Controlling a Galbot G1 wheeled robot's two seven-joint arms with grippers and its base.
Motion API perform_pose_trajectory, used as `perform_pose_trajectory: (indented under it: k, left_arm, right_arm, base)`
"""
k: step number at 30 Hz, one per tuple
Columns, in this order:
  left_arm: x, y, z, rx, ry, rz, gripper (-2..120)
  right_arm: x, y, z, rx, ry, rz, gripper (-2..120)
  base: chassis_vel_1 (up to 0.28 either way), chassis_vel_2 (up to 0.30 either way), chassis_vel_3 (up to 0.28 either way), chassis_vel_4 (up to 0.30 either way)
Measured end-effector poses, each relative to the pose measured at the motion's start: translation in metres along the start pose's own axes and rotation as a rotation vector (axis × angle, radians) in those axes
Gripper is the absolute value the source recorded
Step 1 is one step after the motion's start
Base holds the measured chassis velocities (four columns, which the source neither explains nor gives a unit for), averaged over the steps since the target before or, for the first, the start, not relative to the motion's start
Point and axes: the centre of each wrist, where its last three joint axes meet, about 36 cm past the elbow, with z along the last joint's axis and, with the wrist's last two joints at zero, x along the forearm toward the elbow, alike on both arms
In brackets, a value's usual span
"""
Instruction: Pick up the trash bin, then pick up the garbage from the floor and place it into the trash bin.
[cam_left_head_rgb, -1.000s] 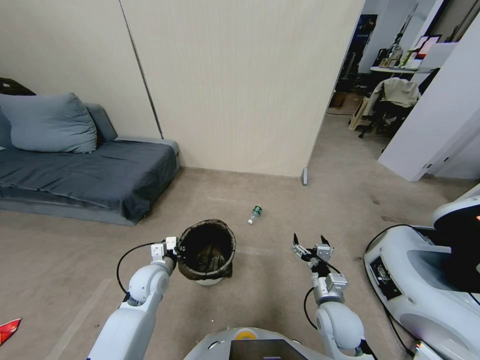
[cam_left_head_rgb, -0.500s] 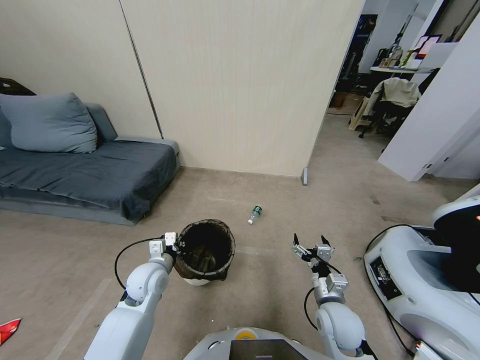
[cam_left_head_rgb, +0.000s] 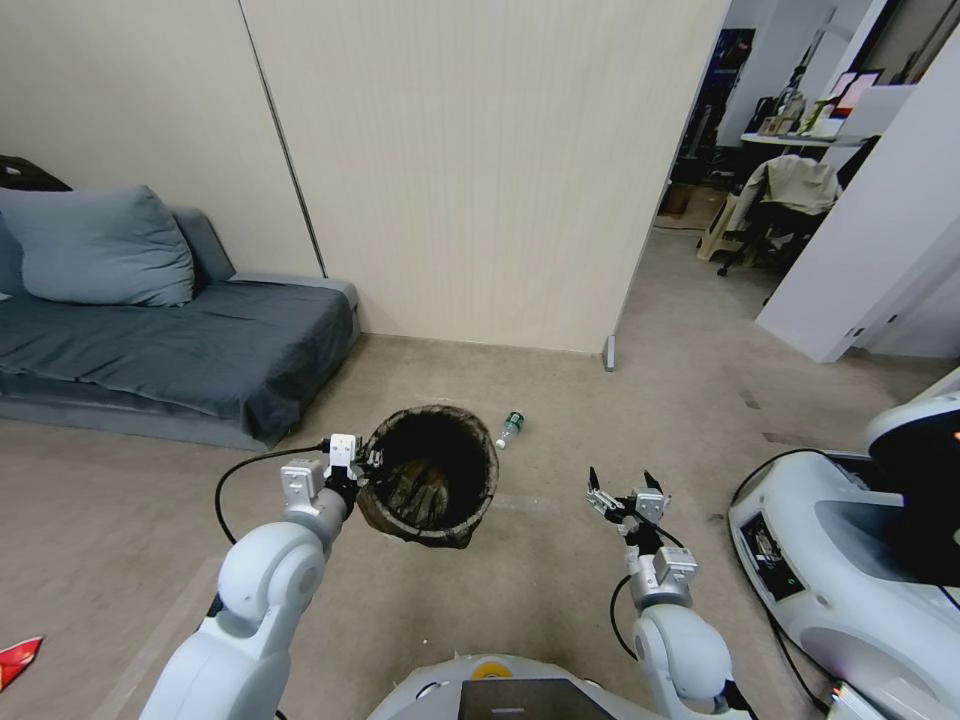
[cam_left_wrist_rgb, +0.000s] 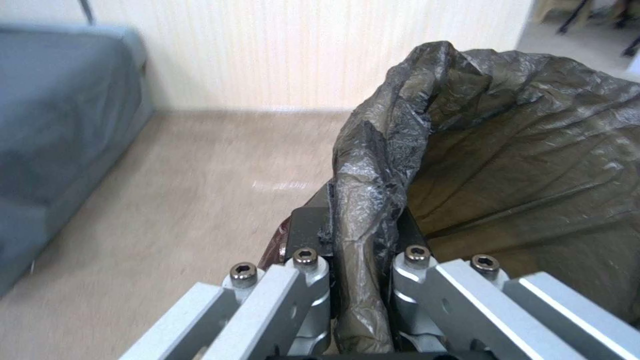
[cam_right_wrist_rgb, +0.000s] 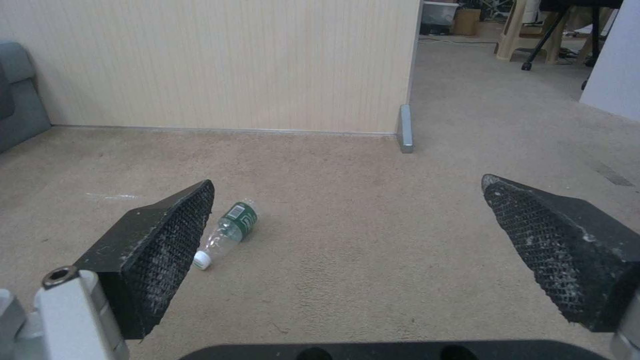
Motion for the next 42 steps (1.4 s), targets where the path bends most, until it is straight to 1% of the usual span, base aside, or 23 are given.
perform_pose_trajectory:
  k: [5,7,8,17,29,42]
  left_arm:
    - [0.009,-0.003,-0.005,-0.006,-0.019,0.012,5]
    - [0.019,-0.007,-0.009,-0.012,-0.033,0.021,5]
    - [0.020,-0.006,-0.008,-0.012,-0.029,0.018,5]
    - [0.022,-0.003,-0.007,-0.003,-0.027,-0.020,5]
    - [0.021,-0.003,-0.006,0.006,-0.029,-0.030,5]
    - [0.020,-0.003,-0.006,0.012,-0.029,-0.035,5]
  right_arm:
    - [0.000,0.000,0.000,-0.001,0.001,0.000,100]
    - [0.001,0.000,0.000,-0.003,-0.002,0.000,100]
    - [0.002,0.000,-0.001,-0.003,-0.004,0.001,100]
    - [0.003,-0.002,-0.005,-0.007,-0.026,-0.003,100]
    - [0.003,-0.008,-0.007,0.006,-0.040,-0.007,100]
    - [0.003,-0.008,-0.007,0.008,-0.043,-0.010,100]
  base:
    - [0.000,0.000,0.000,0.000]
    - [0.000,0.000,0.000,0.000]
    - [0.000,0.000,0.000,0.000]
    - [0.000,0.000,0.000,0.000]
    - [0.000,0.000,0.000,0.000]
    - [-0.011,0.010,0.010,-0.006]
